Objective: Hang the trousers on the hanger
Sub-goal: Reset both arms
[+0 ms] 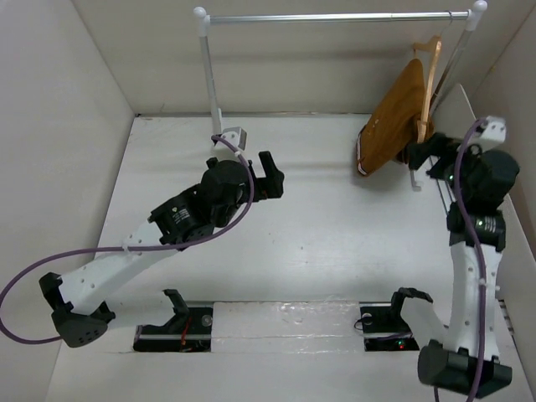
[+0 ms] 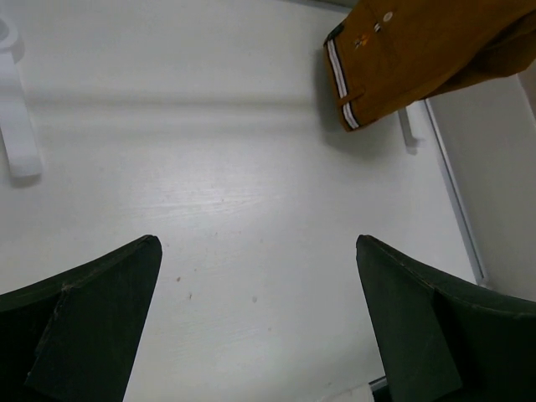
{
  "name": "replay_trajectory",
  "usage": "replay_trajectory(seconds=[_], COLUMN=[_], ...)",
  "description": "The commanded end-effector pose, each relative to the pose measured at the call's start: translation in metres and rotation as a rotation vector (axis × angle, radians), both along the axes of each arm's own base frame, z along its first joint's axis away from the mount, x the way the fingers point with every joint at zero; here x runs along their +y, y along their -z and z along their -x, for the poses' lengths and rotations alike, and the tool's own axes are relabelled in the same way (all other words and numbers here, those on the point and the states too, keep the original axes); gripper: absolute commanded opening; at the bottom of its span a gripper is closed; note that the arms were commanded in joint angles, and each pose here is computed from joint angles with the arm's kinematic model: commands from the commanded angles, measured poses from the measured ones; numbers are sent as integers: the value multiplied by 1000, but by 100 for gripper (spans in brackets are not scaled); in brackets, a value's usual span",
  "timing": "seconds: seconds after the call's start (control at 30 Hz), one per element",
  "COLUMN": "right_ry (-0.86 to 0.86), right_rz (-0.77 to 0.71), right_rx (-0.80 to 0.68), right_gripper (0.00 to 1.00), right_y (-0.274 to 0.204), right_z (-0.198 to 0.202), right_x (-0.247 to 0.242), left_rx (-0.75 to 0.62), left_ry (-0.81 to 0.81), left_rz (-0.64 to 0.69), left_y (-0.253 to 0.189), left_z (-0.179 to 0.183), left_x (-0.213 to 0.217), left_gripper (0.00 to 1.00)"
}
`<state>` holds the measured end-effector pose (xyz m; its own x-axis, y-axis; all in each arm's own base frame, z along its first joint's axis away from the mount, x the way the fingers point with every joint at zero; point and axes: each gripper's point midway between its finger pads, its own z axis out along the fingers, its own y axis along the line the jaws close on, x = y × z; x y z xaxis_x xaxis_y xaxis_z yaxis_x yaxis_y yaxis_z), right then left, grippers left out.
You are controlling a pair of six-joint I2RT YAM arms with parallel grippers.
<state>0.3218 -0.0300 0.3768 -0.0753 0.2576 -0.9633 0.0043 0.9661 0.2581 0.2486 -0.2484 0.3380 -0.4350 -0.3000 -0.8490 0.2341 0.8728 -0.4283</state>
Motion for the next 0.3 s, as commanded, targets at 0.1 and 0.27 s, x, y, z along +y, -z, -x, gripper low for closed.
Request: replay_trajectory(seconds=[0.1,0.27], right_ry=[-109,-129], right_rz=[58,55], right_rx=[344,426], right_gripper=[100,100], right_y=[140,188], right_z=[51,77], right_x=[44,52], left_rx=[70,96], left_ry=[29,57], left_rz=[24,44], left_y=[37,50], left_z=[17,19], left_x=[5,-5], left_gripper=[99,99])
